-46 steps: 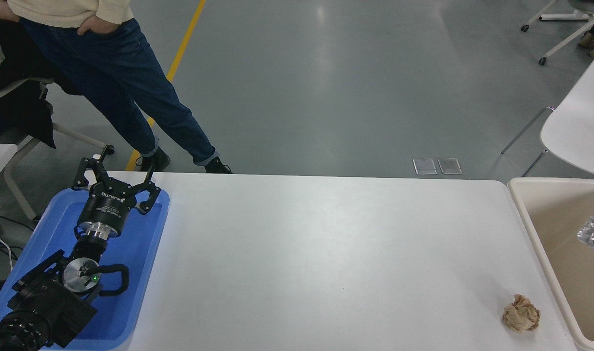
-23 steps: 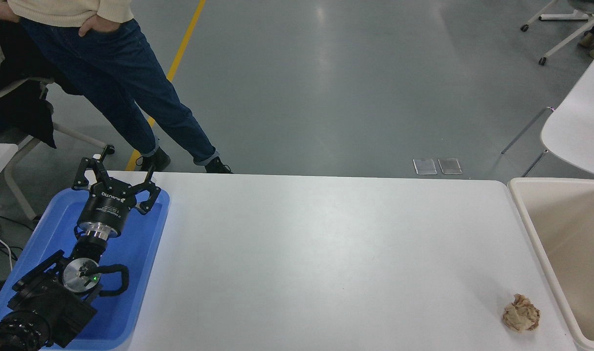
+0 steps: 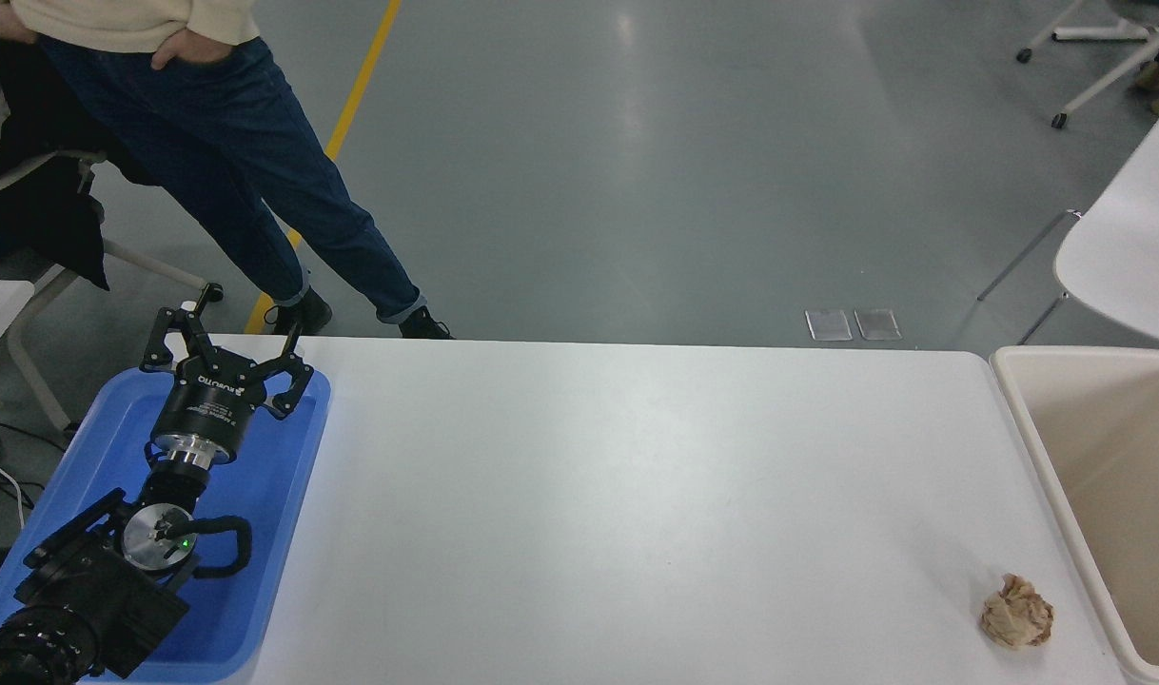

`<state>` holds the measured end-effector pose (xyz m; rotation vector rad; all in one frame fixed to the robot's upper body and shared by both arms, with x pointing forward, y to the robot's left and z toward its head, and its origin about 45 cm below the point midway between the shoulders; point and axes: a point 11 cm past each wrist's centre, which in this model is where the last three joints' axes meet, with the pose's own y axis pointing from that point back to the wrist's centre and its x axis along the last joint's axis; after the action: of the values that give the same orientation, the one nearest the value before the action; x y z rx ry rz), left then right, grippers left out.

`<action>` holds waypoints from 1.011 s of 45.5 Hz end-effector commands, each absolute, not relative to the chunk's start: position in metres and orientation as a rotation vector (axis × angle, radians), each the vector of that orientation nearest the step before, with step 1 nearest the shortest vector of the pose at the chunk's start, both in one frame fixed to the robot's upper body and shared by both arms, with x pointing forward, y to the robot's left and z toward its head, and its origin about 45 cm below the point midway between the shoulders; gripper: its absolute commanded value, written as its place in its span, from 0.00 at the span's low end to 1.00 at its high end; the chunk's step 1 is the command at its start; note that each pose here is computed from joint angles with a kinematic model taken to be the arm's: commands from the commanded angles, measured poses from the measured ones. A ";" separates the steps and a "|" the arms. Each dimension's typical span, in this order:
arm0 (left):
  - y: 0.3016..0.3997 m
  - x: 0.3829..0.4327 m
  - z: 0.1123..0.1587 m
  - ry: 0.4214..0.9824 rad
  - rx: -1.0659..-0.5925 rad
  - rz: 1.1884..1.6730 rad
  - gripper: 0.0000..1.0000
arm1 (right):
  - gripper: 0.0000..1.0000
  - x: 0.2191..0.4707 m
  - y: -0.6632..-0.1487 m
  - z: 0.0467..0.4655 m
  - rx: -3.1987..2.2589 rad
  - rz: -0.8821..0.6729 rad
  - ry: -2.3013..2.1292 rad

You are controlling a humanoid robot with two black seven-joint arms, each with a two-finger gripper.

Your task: Pick up foil plate and place in dustbin

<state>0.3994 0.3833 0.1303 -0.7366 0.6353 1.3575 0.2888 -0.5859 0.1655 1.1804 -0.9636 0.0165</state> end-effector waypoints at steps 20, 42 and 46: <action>0.3827 0.3999 0.1308 0.635 -0.735 1.355 1.00 | 1.00 0.327 -0.441 0.282 1.354 -0.084 -0.169; 0.3833 0.3992 0.1299 0.636 -0.733 1.357 1.00 | 1.00 0.394 -0.327 0.393 1.397 0.275 -0.158; 0.3833 0.3992 0.1299 0.636 -0.733 1.357 1.00 | 1.00 0.399 -0.310 0.409 1.398 0.329 -0.164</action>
<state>0.3994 0.3829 0.1302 -0.7335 0.6360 1.3561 0.3830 -0.3601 0.3589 1.3987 -0.1687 0.1758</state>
